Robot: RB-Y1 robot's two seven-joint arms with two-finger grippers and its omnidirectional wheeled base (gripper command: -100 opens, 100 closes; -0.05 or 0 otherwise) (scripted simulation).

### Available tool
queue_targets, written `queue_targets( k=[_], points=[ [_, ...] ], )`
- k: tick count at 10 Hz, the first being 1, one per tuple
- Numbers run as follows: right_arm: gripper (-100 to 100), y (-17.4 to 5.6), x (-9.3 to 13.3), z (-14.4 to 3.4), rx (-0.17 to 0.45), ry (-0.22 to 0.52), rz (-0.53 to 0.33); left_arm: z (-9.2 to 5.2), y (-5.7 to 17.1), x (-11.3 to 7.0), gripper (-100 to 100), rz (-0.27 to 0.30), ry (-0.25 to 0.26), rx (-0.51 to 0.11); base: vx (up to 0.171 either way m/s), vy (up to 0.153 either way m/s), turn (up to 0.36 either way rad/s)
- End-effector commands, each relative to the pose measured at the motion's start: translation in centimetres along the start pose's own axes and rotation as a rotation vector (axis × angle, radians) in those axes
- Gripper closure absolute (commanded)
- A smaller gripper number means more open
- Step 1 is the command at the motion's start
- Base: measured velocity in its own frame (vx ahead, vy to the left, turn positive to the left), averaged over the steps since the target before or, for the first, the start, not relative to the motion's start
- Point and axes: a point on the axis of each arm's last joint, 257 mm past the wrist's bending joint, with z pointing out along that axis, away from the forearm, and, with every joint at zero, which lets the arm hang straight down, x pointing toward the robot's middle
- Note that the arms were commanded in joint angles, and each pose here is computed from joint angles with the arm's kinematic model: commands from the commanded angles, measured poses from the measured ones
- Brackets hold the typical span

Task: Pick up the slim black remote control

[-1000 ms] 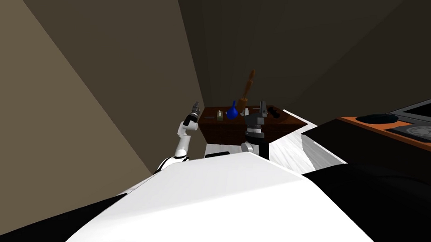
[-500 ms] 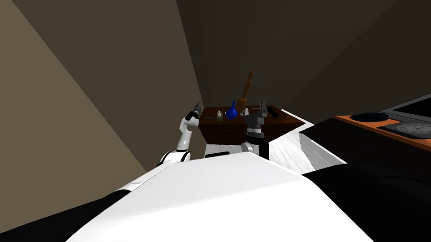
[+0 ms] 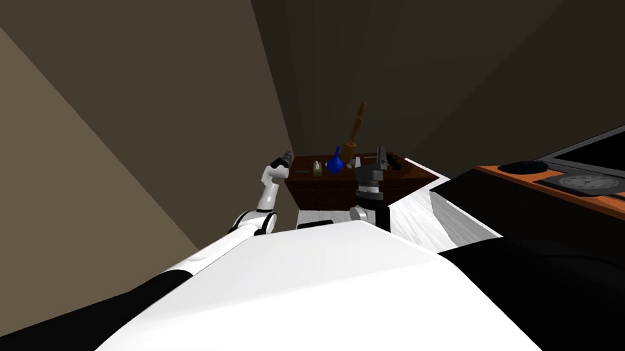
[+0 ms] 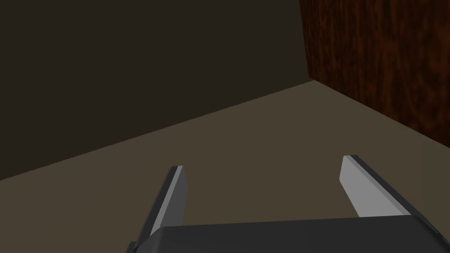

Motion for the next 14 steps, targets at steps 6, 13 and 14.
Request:
queue_targets(
  k=[6,13,14],
  points=[
    [0,0.0,0.0,0.0,0.000,0.000,0.000,1.9,4.8,-0.1,-100,-0.015,0.001,-0.226,0.032,0.003,-0.034],
    [0,0.0,0.0,0.0,0.000,0.000,0.000,2.1,9.9,-0.4,-100,-0.052,0.000,-0.496,0.043,-0.005,-0.048],
    [0,0.0,0.0,0.0,0.000,0.000,0.000,2.2,9.3,-0.5,-100,-0.066,0.001,-0.519,0.066,-0.006,-0.071]
  ],
)
